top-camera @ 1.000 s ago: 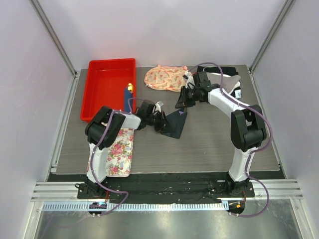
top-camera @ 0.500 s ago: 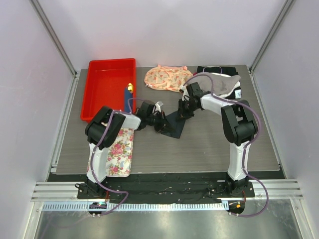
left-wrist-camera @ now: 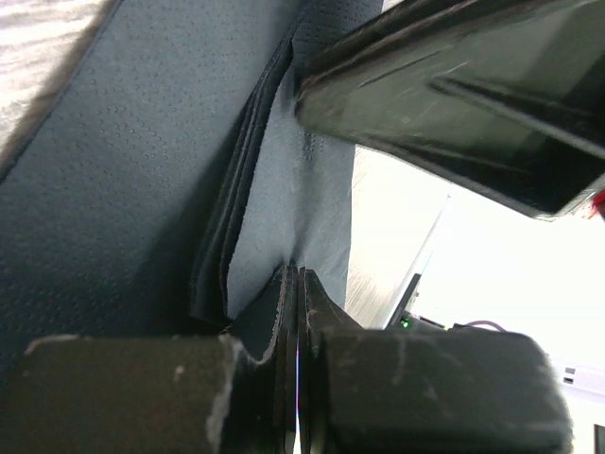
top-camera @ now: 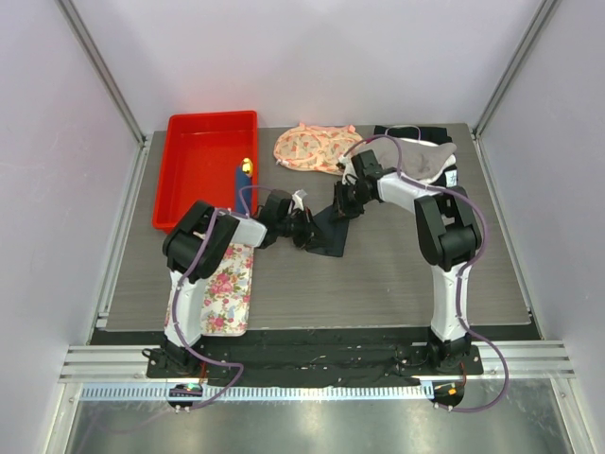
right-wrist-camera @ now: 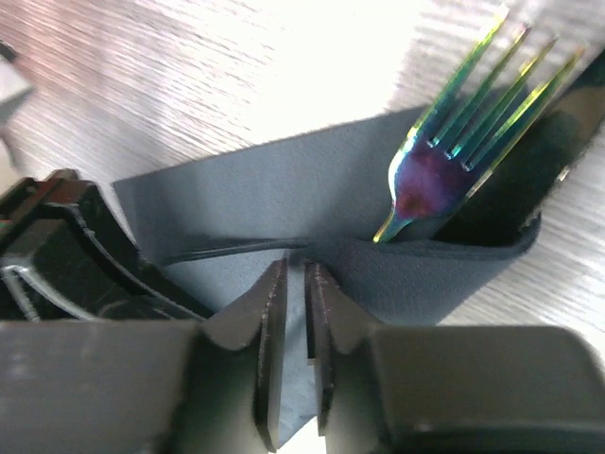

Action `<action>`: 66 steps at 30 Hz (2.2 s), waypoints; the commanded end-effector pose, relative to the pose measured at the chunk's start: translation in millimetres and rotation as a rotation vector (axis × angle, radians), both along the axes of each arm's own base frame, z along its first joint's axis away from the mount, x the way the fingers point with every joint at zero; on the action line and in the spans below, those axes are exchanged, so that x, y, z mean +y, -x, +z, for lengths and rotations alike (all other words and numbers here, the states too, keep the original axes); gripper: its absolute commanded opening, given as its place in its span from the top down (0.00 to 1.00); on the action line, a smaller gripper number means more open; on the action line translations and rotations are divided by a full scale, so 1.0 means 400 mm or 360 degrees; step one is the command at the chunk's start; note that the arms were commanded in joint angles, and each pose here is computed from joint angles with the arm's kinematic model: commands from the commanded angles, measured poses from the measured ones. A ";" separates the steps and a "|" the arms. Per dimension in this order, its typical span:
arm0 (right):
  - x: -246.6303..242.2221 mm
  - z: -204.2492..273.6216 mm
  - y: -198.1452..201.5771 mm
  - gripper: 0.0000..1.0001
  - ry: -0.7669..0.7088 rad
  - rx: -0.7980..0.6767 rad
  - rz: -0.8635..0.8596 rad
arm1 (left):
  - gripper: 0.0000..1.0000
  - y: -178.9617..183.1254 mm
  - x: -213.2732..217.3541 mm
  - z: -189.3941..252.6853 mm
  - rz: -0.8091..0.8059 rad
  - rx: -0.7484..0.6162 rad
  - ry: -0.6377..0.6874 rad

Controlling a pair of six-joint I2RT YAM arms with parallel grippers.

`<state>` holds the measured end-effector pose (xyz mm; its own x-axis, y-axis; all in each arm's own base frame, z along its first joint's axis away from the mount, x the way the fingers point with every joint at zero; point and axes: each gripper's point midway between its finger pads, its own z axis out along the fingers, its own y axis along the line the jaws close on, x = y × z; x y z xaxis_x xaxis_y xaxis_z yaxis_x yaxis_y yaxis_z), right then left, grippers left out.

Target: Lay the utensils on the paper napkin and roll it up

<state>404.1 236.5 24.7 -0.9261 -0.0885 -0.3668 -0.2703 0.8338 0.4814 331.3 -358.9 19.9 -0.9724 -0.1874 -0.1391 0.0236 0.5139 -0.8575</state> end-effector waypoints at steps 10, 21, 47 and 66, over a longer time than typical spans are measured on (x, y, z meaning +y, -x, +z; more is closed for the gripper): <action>0.052 0.229 0.128 0.75 -0.0639 0.0076 -0.0057 | 1.00 0.021 0.064 -0.143 0.0108 0.0139 -0.0270; 0.027 0.040 0.237 0.88 -0.0684 0.0340 -0.0218 | 1.00 0.025 0.070 -0.141 0.0103 0.0126 -0.0288; -0.059 0.159 0.006 0.84 -0.0506 -0.0046 -0.0434 | 1.00 0.033 0.078 -0.143 0.0073 0.0114 -0.0317; -0.042 -0.027 -0.048 0.92 -0.0174 -0.0041 -0.0384 | 1.00 0.031 0.078 -0.143 0.0069 0.0112 -0.0325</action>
<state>410.6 222.0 26.9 -0.9225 0.2076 -0.3254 -0.0490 0.7731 0.6323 332.9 -358.9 19.8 -0.9708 -0.1844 -0.1537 0.0375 0.5159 -0.8559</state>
